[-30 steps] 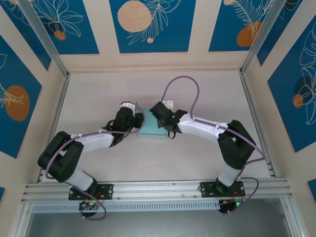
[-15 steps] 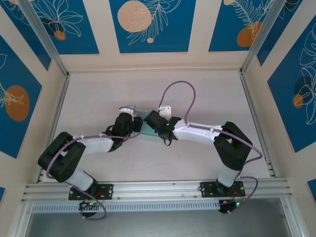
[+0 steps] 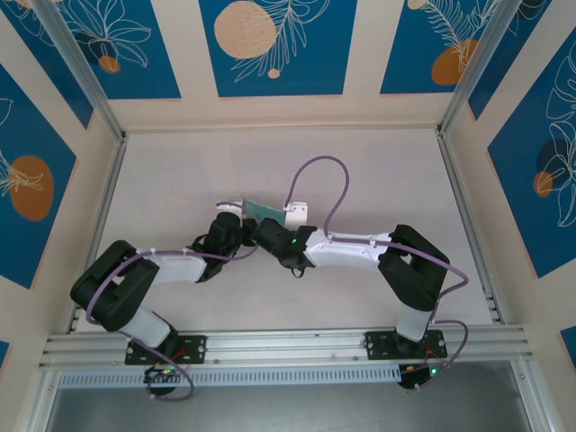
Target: Fold the paper box
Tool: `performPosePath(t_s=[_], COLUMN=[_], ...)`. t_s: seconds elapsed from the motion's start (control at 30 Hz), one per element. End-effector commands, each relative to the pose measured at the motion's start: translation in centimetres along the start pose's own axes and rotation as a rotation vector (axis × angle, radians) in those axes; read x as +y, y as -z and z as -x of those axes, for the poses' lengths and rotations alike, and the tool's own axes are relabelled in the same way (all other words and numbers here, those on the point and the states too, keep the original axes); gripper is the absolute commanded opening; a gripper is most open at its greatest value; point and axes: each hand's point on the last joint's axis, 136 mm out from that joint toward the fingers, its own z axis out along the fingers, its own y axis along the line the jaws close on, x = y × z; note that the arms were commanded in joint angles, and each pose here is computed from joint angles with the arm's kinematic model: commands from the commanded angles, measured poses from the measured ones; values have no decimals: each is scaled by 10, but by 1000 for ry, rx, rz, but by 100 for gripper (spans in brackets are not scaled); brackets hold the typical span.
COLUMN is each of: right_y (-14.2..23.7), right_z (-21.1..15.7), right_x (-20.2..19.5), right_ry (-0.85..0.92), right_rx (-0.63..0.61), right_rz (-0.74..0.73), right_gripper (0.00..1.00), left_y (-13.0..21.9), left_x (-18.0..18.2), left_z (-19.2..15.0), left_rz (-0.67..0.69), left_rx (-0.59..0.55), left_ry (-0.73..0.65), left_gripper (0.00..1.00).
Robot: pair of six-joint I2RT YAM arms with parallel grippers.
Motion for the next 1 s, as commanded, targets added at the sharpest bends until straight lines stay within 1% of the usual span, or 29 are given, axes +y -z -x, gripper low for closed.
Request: performPosePath(t_s=[0.0,0.17,0.33,0.37,0.63,0.8,0.87,0.97], right_y=[-12,-14,-14,-14,-15,-10,-7,-4], right_z=[-55,-47,-42,-42,-41,-31,-27,-21], right_x=[-1,13,24,25,29,34,35,32], right_ry=[26,-8,-6,-1,-2,-15,-16,-12], right_rx=[181,186,194,197,206,189,182,166], right_rz=[-4,55,96,100,102,128,128,125], right_gripper=[0,0,0,0,0,0,5,6], left_y=[1,-1,-3,-3,-4,-4,-3,-3], left_x=[-8,-7,-7,-7,-8,-9,-10,-9], left_z=[-31,-30,-27,-27,-30,-30,-30,-31], left_rz=[-35,-23,-14,-15,-20,-27,-30,-26], left_rx=[95,95,94,95,106,108,107,108], left_ry=[-48,-60,-69,-71,-76,-79,-81,-83], left_gripper=[16,12,1,0,0,0,0,0])
